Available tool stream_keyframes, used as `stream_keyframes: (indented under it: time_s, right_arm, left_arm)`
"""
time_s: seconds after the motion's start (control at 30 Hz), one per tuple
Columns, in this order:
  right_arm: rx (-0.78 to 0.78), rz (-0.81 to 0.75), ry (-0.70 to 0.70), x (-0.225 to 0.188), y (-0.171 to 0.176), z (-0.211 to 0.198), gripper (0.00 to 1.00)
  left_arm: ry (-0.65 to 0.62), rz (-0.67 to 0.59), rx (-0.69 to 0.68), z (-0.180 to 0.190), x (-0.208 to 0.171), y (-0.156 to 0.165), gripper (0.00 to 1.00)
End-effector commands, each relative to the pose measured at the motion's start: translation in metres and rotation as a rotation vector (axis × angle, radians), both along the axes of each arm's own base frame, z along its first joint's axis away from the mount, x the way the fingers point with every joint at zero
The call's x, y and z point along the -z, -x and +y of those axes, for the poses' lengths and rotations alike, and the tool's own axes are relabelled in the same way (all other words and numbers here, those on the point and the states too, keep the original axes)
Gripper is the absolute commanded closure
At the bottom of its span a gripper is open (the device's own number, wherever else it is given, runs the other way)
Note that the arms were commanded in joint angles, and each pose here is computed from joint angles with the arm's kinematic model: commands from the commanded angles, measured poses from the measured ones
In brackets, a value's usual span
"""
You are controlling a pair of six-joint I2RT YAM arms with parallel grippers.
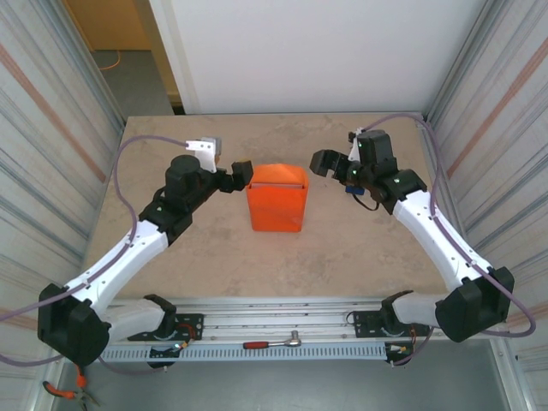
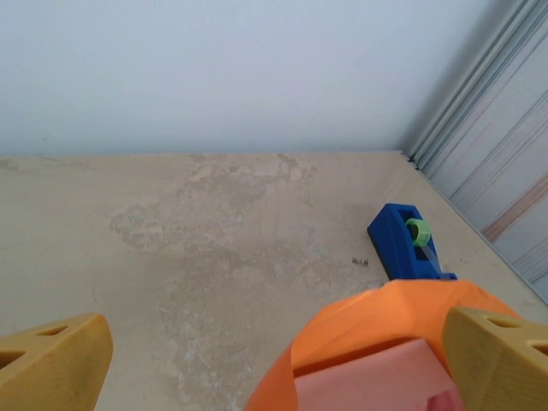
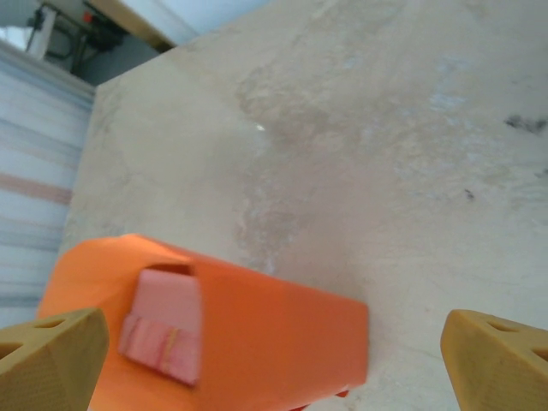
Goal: Wrap the gift box in paper
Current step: Move the gift box to the center of the table, then fold the wrapping paper for the gift box.
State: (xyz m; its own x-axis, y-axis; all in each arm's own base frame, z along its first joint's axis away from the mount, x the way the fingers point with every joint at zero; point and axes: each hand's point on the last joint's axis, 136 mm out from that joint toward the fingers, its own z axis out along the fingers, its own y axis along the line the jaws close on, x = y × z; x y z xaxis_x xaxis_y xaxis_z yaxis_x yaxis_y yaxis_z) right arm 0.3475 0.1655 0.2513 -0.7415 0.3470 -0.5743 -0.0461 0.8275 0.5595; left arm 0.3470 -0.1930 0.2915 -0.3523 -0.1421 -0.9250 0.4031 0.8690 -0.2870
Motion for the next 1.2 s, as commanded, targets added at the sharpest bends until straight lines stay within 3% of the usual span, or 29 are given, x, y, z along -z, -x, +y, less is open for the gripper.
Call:
stream_keyframes:
  time_s: [0.0, 0.2, 0.43, 0.77, 1.17]
  right_arm:
    - [0.090, 0.016, -0.071, 0.006, -0.006, -0.017, 0.02]
    - [0.047, 0.104, -0.146, 0.035, -0.015, -0.016, 0.02]
    - [0.010, 0.208, -0.178, 0.073, -0.037, 0.001, 0.02]
    - [-0.035, 0.264, -0.167, 0.097, -0.060, 0.025, 0.02]
    - [-0.103, 0.291, -0.157, 0.110, -0.061, 0.051, 0.01]
  left_arm:
    - [-0.008, -0.028, 0.033, 0.001, 0.001, 0.017, 0.01]
    - [-0.045, 0.001, 0.022, 0.001, 0.037, 0.046, 0.01]
    - [-0.137, 0.030, 0.076, -0.033, 0.076, 0.060, 0.01]
    - [-0.191, -0.002, 0.093, -0.056, 0.081, 0.043, 0.01]
    - [-0.256, -0.028, 0.080, -0.075, 0.079, 0.015, 0.01]
